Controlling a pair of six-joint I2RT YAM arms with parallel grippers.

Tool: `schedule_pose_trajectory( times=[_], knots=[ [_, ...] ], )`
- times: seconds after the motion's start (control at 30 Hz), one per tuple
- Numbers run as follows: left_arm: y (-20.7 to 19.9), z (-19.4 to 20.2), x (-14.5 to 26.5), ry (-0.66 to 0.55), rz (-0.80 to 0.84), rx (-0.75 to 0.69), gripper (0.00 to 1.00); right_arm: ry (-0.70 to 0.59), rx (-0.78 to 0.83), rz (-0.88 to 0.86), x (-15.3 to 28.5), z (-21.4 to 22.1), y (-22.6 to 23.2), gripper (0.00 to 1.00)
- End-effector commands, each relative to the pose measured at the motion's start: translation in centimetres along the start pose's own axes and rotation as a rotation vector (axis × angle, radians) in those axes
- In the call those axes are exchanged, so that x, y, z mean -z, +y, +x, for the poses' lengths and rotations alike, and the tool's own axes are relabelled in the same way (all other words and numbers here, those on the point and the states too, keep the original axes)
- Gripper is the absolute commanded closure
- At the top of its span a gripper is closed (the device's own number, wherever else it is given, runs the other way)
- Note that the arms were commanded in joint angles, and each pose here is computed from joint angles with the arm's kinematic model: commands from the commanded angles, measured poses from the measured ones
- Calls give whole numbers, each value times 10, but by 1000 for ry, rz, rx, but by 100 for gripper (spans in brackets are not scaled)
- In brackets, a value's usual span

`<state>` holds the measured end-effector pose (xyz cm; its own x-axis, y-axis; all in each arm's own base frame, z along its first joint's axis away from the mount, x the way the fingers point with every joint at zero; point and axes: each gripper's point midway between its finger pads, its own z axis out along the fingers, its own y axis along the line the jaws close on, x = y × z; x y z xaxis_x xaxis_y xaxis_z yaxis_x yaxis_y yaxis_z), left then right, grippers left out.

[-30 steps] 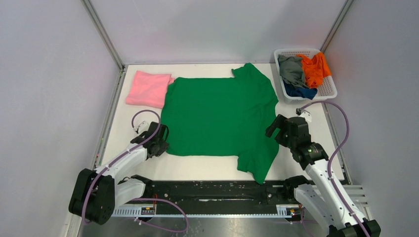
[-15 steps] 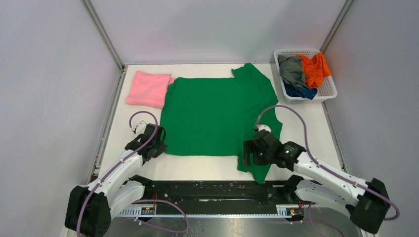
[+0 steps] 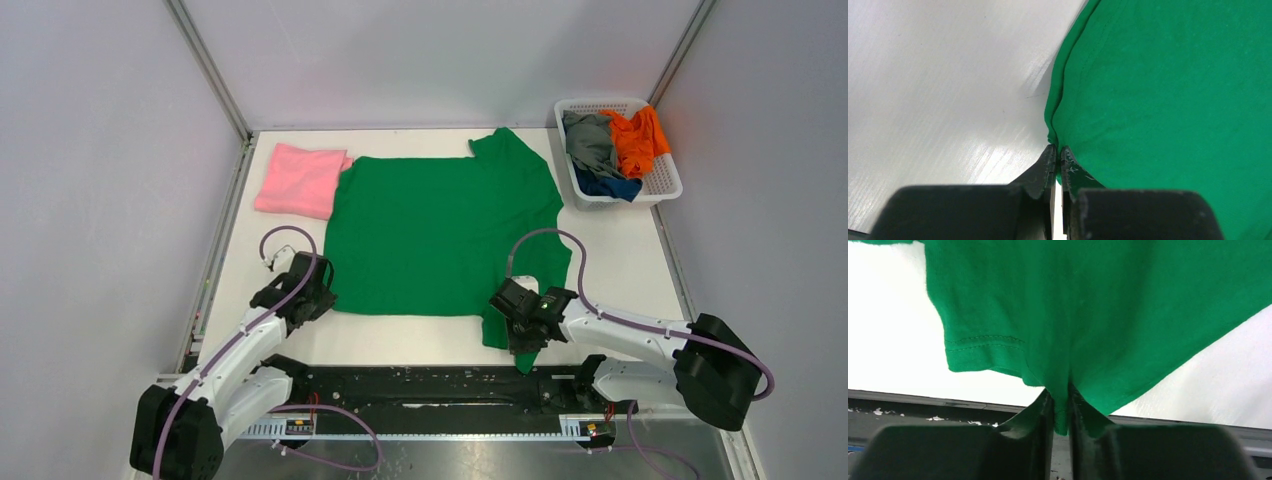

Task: Fold and stack the t-shirts
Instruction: Grab the side of the flattened tshirt closest away from the robot with both arms, then fold the flattened tshirt in 1/3 of the way

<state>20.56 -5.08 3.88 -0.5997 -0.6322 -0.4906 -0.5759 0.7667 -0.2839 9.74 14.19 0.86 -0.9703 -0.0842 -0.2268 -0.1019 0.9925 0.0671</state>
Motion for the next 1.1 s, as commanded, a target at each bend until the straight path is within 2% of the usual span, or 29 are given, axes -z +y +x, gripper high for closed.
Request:
schedule_pose_trajectory(
  times=[0.0,0.07,0.13,0.27,0.47,0.83,0.93,1.07],
  knots=[
    [1,-3,4,-16,16,16,100,-7,-39,34,-3,2,-4,87],
    [6,2,7,-2,8,23,100,13,-30,33,3,10,-7,96],
    [14,7,12,19,-15,29,100,36,-9,31,11,20,-11,100],
    [28,15,18,36,-47,53,100,78,46,4,28,39,-12,100],
    [23,17,27,33,20,87,100,76,77,18,43,46,-15,100],
    [-28,-15,33,-28,170,82,100,-224,48,119,73,-47,-10,100],
    [-49,-31,32,-56,204,85,100,-269,30,124,78,-75,-9,100],
    [-60,-49,26,-79,172,89,100,-304,19,135,85,-109,-11,100]
  ],
)
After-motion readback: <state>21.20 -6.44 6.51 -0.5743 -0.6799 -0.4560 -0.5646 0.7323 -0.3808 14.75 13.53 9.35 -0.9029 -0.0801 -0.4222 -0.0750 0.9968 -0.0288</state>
